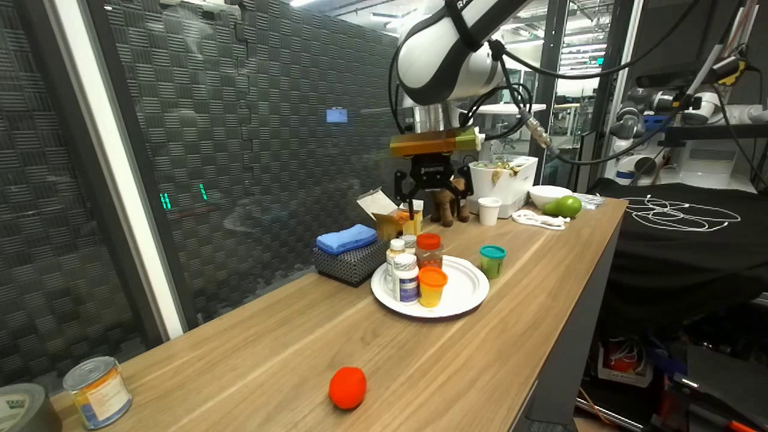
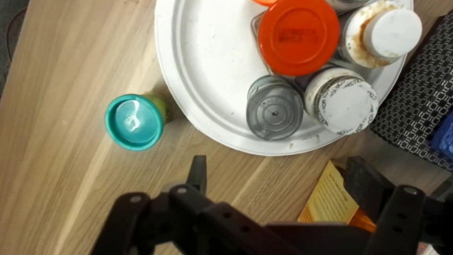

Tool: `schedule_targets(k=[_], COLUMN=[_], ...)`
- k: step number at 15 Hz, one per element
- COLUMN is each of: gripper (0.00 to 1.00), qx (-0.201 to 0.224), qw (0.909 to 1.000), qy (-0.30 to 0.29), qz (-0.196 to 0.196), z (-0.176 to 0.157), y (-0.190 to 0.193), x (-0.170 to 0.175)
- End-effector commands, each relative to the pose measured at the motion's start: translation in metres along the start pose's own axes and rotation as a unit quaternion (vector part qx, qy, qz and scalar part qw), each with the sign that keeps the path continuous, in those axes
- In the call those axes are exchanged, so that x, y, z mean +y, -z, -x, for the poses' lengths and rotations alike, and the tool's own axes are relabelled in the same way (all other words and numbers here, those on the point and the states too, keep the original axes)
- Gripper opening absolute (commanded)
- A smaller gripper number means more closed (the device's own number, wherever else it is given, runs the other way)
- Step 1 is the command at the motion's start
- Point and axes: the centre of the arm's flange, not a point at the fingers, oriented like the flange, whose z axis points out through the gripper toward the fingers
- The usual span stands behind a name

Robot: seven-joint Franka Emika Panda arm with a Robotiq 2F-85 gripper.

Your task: Pick up all the objects surrounding the white plate and arrange them on the plate

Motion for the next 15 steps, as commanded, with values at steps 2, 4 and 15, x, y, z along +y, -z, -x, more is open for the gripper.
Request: schedule_targets(k=[2,4,15], gripper=[1.0,1.0,1.0], qx=[0.046,0.041,0.027], qw=[0.9978,0.9968,0.9846], qy=[-0.047,-0.068,-0.172], qz=[-0.004,0.001,-0.015], z=[0.019,0.025,0.05], y=[0.026,0.019,-0.065], x=[0.057,0.076,0.128])
